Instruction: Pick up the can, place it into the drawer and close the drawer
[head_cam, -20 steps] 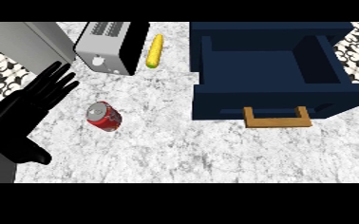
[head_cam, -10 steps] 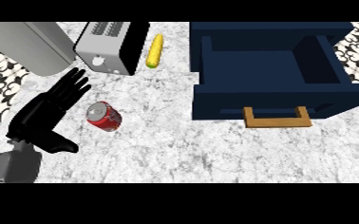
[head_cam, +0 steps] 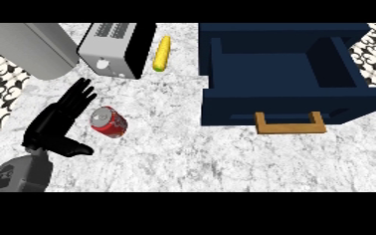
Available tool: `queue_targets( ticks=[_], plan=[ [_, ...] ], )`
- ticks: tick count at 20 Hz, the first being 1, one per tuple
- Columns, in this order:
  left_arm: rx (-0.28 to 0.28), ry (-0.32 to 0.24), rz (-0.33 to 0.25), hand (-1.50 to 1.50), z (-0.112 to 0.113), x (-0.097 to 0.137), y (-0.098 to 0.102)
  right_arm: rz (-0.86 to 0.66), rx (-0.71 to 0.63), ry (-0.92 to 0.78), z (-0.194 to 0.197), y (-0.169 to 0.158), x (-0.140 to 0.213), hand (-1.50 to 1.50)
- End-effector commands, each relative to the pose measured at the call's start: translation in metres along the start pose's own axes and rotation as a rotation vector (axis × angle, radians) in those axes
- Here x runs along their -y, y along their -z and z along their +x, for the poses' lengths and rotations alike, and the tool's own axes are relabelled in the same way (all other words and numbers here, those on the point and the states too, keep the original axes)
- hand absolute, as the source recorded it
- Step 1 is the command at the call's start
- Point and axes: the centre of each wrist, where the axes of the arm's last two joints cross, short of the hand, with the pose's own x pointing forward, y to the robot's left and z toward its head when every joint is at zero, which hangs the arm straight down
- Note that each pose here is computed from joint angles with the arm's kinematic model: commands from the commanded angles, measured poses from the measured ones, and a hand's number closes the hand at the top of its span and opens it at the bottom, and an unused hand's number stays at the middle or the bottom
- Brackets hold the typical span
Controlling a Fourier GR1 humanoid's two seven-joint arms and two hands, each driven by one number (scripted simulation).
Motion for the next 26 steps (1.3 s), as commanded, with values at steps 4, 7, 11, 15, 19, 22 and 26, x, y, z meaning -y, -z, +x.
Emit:
queue_targets(
  ticks=[4,7,11,15,19,22,26],
  plan=[
    [-0.012,0.019,0.027,-1.5,-0.036,-0.008,0.01,-0.009,0.008,-0.01,0.001,-0.002,-0.017,-1.5],
    [-0.039,-0.011,0.038,-1.5,-0.038,-0.032,0.007,0.011,0.014,0.0,0.008,-0.001,0.008,-1.5],
    [-0.064,0.01,0.004,-1.5,-0.055,-0.042,-0.001,0.017,0.009,0.011,0.016,-0.005,-0.004,-1.5],
    [-0.077,-0.046,0.027,-1.5,-0.077,-0.033,0.002,0.027,0.012,-0.013,0.009,-0.004,0.002,-1.5],
    [-0.095,-0.069,0.004,-1.5,-0.103,-0.009,0.002,-0.004,-0.003,0.011,0.007,-0.009,-0.008,-1.5],
    [-0.075,-0.072,0.014,-1.5,-0.087,-0.029,0.013,0.013,0.027,0.008,0.013,0.005,0.007,-1.5],
    [-0.091,-0.094,0.019,-1.5,-0.099,-0.021,0.01,0.019,0.019,0.007,0.016,-0.014,0.008,-1.5]
  ],
)
